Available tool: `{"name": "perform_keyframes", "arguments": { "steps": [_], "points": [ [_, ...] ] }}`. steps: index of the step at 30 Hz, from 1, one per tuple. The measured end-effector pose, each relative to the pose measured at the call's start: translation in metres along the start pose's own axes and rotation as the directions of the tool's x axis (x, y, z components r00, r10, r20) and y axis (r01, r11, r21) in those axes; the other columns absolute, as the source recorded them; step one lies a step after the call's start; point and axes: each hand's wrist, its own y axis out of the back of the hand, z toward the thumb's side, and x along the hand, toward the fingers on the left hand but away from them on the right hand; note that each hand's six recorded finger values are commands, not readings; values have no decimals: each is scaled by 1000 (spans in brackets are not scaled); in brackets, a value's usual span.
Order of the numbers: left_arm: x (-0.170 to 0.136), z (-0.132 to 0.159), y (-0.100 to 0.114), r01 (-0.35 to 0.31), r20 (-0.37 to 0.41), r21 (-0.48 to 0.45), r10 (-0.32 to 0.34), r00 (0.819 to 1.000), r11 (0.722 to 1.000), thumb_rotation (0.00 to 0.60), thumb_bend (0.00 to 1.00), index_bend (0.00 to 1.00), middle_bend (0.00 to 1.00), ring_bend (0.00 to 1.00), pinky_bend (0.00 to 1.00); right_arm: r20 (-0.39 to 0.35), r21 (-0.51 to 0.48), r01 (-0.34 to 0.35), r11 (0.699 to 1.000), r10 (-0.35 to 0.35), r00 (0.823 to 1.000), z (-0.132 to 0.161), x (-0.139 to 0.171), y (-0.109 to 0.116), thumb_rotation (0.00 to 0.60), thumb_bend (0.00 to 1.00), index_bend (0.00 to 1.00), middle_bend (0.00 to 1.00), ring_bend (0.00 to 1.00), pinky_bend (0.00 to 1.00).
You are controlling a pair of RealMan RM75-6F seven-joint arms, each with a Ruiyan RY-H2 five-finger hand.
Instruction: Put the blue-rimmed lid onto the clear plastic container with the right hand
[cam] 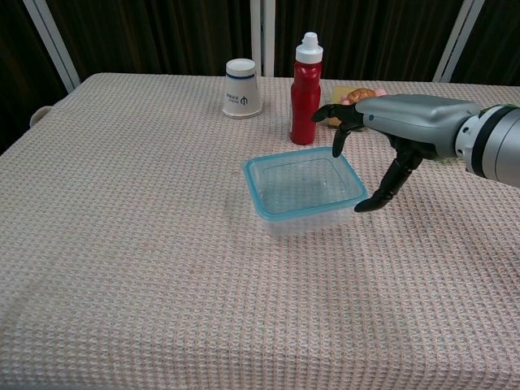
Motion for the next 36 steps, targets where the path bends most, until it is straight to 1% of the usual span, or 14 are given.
{"name": "perform_keyframes", "arguments": {
  "steps": [7, 15, 22, 25, 28, 31, 34, 36],
  "points": [
    [0, 0, 0, 4, -4, 1, -4, 1000, 1000, 600, 58, 128, 46, 0, 0, -11, -5, -22, 1000, 22, 1000, 4, -9, -4, 600, 0, 0, 273, 0, 0],
    [0, -2, -1, 8, -6, -1, -8, 1000, 1000, 600, 57, 128, 47, 0, 0, -3, 9, -51, 999, 51, 999, 5, -12, -15, 600, 0, 0, 277, 0, 0],
    [0, -2, -3, 9, -7, -5, -9, 1000, 1000, 600, 58, 128, 47, 0, 0, -5, 14, -46, 999, 46, 999, 6, -11, -15, 600, 0, 0, 276, 0, 0],
    [0, -2, -2, 5, -8, -7, -5, 1000, 1000, 600, 58, 128, 47, 0, 0, -10, 15, -18, 1000, 18, 1000, 7, -7, -9, 600, 0, 0, 263, 0, 0],
    [0, -2, -1, -1, -6, -8, 1, 1000, 1000, 600, 58, 128, 47, 0, 0, -12, 16, 28, 999, -28, 1000, 6, 2, 0, 600, 0, 0, 239, 0, 0],
    [1, -2, 1, -10, -3, -9, 10, 1000, 1000, 600, 58, 128, 47, 0, 0, 3, 5, 89, 996, -90, 996, -3, 16, 11, 600, 0, 0, 206, 0, 0],
    [3, -1, 2, -19, 2, -7, 19, 1000, 1000, 600, 58, 128, 47, 0, 0, 36, -6, 168, 986, -167, 985, -19, 34, 21, 600, 13, 0, 137, 0, 0],
    [4, 0, 3, -24, 7, -6, 24, 1000, 1000, 600, 58, 128, 47, 0, 0, 70, -15, 228, 973, -227, 971, -35, 52, 28, 600, 25, 0, 80, 0, 0]
  ]
}}
